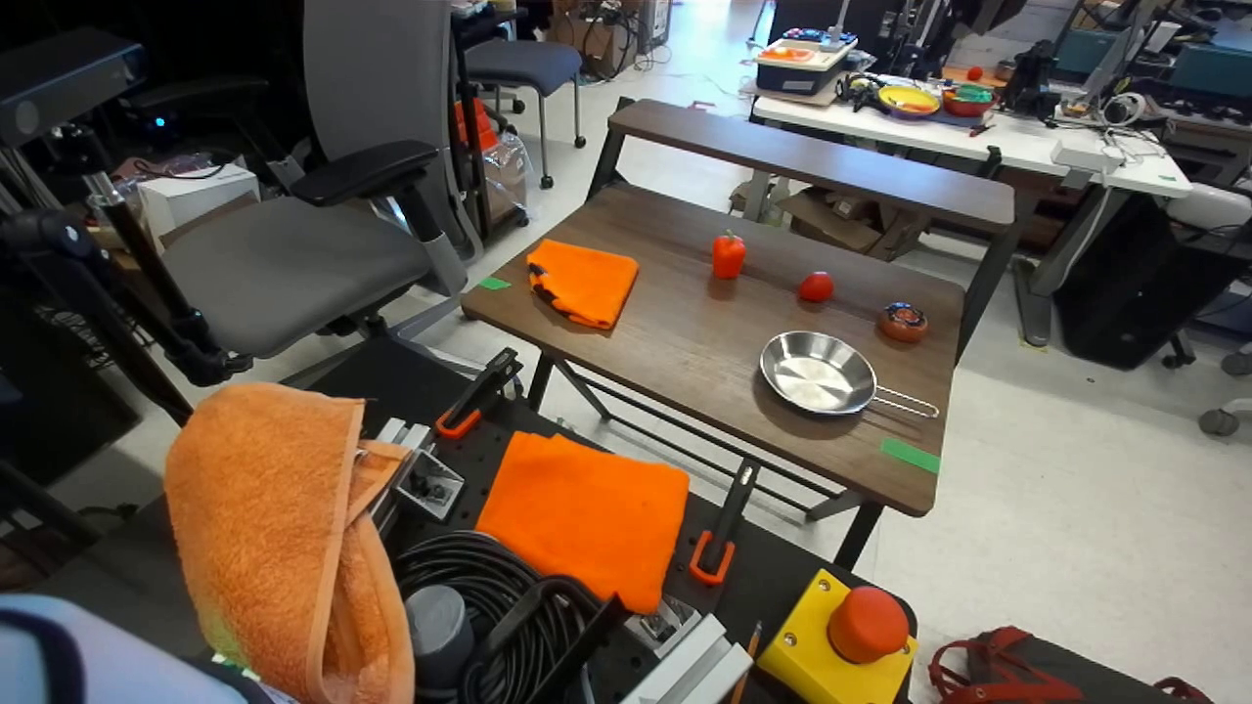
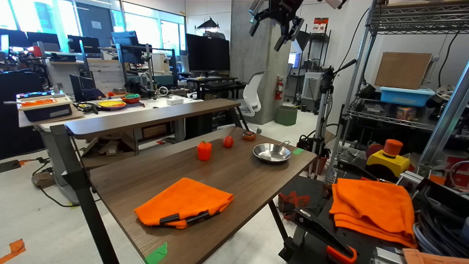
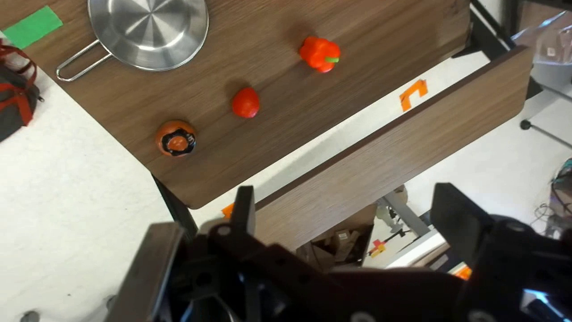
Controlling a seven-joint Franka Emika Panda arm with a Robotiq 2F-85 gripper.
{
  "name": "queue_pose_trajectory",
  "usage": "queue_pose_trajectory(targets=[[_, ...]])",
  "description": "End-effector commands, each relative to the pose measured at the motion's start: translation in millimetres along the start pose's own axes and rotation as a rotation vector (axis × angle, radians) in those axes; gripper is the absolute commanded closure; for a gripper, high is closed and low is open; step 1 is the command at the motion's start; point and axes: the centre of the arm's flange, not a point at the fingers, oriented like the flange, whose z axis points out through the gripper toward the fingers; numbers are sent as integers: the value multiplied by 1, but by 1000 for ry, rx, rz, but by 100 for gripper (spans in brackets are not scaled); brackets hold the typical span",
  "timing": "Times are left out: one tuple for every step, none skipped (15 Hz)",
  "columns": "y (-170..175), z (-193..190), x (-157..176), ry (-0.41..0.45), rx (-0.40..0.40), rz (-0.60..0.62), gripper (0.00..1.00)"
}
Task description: Put the orange ball onto the metal plate
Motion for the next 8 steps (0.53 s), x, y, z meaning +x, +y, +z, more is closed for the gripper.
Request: queue_pose_trajectory(targets=[[-5,37,55,-24,-22,115,0],[-6,50,64,-33,-37,143,0],[-7,61,72,-39,-48,170,0],[-8,74,78,-48,-61,193,0],[-10,87,84,-58,-70,210,0],[-12,101,89,-66,-82,227,0],[-14,112,94,-76,-93,241,0],[-16,126,99,-83,-106,254,0]])
